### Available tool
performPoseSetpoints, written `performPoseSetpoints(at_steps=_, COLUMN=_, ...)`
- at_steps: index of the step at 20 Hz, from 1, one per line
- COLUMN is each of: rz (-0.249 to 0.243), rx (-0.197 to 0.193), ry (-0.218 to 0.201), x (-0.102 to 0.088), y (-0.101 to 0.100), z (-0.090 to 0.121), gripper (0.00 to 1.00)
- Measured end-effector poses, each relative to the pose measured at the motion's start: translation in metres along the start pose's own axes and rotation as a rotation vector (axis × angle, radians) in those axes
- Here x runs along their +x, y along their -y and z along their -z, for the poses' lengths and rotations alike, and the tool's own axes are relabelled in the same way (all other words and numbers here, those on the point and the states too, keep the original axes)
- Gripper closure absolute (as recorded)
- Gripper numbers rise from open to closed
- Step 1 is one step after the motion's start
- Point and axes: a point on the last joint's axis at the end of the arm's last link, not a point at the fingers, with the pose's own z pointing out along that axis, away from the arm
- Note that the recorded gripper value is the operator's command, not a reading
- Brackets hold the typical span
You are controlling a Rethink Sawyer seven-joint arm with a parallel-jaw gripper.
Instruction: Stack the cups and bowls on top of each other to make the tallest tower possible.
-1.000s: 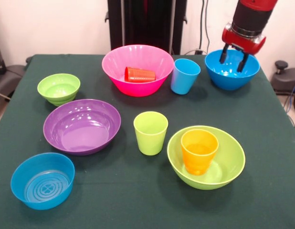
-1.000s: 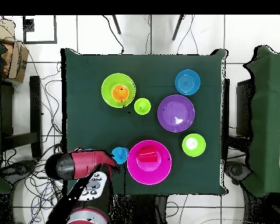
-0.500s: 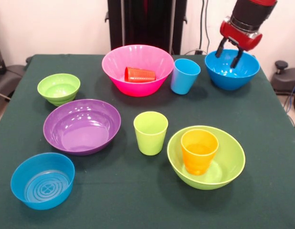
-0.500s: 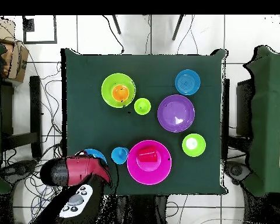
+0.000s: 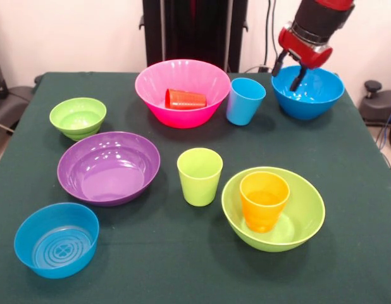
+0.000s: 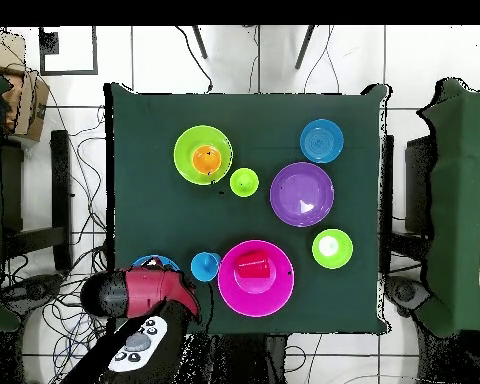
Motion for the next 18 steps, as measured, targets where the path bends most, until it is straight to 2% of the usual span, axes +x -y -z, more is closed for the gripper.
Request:
performPoseSetpoints(at_steps=6, rz=0.035, rx=0.033, ry=0.008, x=-0.010, y=0.012, z=-0.015, gripper=0.00)
performPoseSetpoints(at_steps=18, rz=0.076, rx=0.052, ry=0.021, x=-0.017, y=0.020, z=-0.025, gripper=0.00)
